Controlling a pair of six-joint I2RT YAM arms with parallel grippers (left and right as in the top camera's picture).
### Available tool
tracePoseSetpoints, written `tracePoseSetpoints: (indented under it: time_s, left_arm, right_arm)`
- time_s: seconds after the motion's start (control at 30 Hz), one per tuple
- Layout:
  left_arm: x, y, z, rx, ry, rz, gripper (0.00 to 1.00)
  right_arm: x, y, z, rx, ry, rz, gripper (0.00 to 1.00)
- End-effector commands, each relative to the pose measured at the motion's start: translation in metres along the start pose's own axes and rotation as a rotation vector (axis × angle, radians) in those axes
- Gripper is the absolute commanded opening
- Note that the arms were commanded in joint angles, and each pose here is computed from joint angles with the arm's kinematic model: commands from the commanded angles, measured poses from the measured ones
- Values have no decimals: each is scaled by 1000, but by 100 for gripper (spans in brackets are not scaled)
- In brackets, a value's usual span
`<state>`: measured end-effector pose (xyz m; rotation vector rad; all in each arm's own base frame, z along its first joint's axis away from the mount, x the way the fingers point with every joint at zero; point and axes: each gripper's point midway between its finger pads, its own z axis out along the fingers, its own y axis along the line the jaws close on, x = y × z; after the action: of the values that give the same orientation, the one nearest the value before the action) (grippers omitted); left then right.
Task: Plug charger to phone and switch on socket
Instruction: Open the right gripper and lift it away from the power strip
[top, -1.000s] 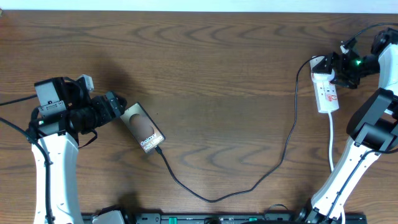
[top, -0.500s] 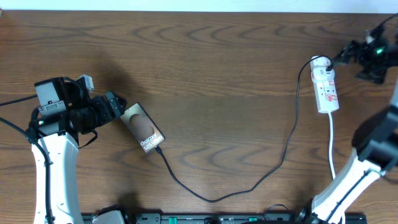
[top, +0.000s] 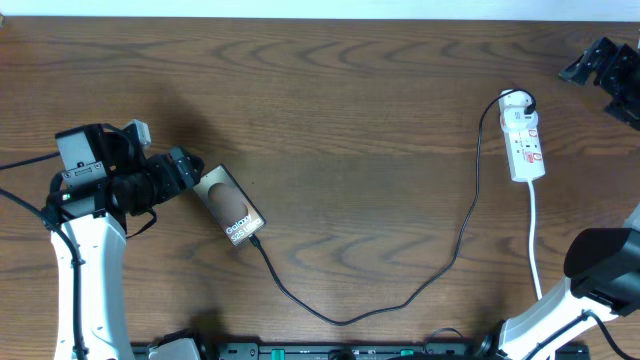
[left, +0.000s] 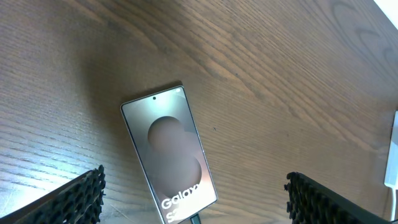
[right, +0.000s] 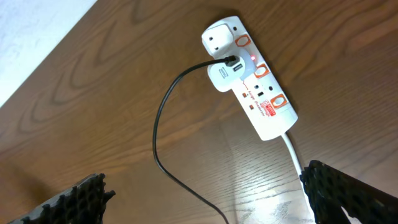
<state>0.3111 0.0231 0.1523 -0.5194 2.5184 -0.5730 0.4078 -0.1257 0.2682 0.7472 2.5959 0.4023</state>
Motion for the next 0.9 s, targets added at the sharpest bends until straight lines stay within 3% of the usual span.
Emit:
tracePoseSetpoints:
  time_s: [0.0,0.67,0.87]
  left_arm:
    - [-7,-3,-4,7,-15,14,91]
    - [-2,-4,-5,6,1,-3,91]
    - [-3,-18,-20,-24,-70,79,91]
  right_arm:
    - [0,1,1,1,3,19,99]
    - [0,1,1,1,3,19,99]
    - [0,1,1,1,3,19,99]
